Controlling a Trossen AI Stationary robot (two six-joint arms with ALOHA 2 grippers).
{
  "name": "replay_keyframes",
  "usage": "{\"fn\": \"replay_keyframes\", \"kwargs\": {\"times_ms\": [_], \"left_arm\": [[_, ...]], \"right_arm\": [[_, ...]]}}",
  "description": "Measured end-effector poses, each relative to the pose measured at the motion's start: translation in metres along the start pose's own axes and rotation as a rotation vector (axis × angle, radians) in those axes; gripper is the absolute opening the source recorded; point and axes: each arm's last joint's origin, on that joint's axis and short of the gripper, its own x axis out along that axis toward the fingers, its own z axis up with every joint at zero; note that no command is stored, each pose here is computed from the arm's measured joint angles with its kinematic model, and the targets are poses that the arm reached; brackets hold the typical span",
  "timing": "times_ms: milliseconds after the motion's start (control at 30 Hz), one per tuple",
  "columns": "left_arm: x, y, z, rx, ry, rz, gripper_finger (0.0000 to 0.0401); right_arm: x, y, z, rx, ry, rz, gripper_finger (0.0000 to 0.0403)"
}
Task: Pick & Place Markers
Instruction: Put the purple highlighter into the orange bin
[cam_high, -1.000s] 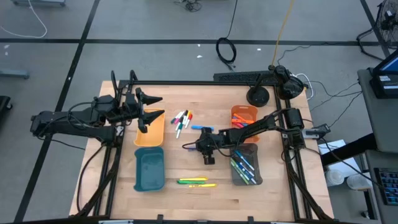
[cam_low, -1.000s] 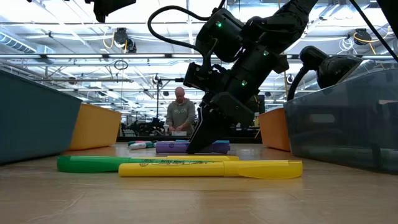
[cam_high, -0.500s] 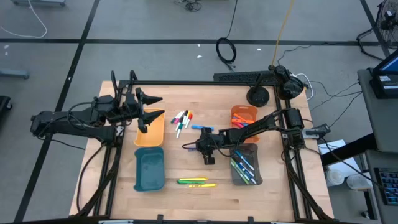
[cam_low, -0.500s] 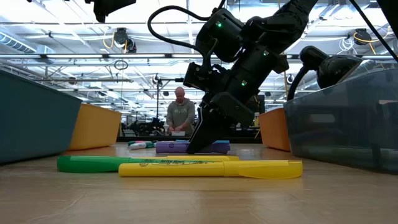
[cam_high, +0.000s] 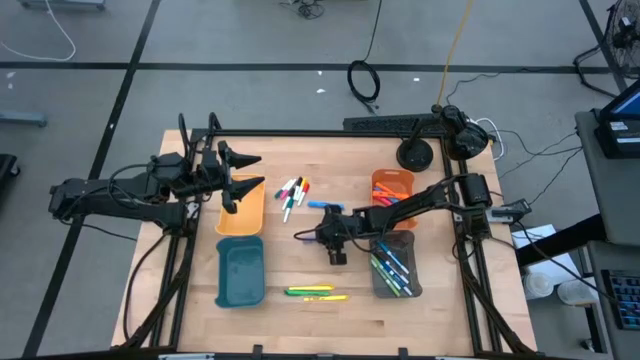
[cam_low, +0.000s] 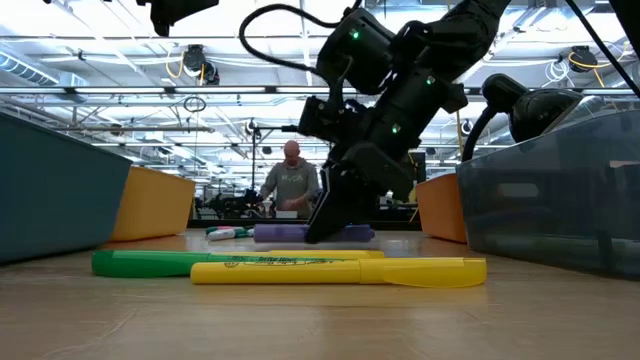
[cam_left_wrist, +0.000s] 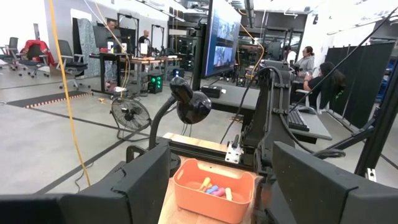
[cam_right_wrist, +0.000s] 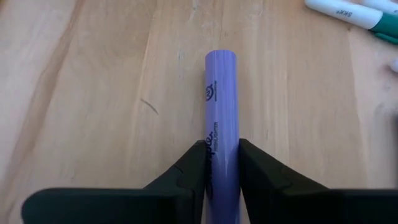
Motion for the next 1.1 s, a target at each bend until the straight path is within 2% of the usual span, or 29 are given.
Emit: {"fn": "replay_keyframes", "kwargs": {"times_ms": [433,767,1100], "left_arm": [[0.0,0.0,0.0,0.0,0.0,0.0,0.0282],[0.0,0.0,0.0,0.0,0.0,0.0,0.0282],[0.0,0.0,0.0,0.0,0.0,0.0,0.0282]], "right_arm": [[-0.024,0.007,0.014,-0.019,-0.051,0.01,0.007],[-0.077,0.009,0.022,0.022,0.001,0.015,0.0064],[-0.128,0.017,0.016,0.089,0.078,-0.262,0.0065]]}}
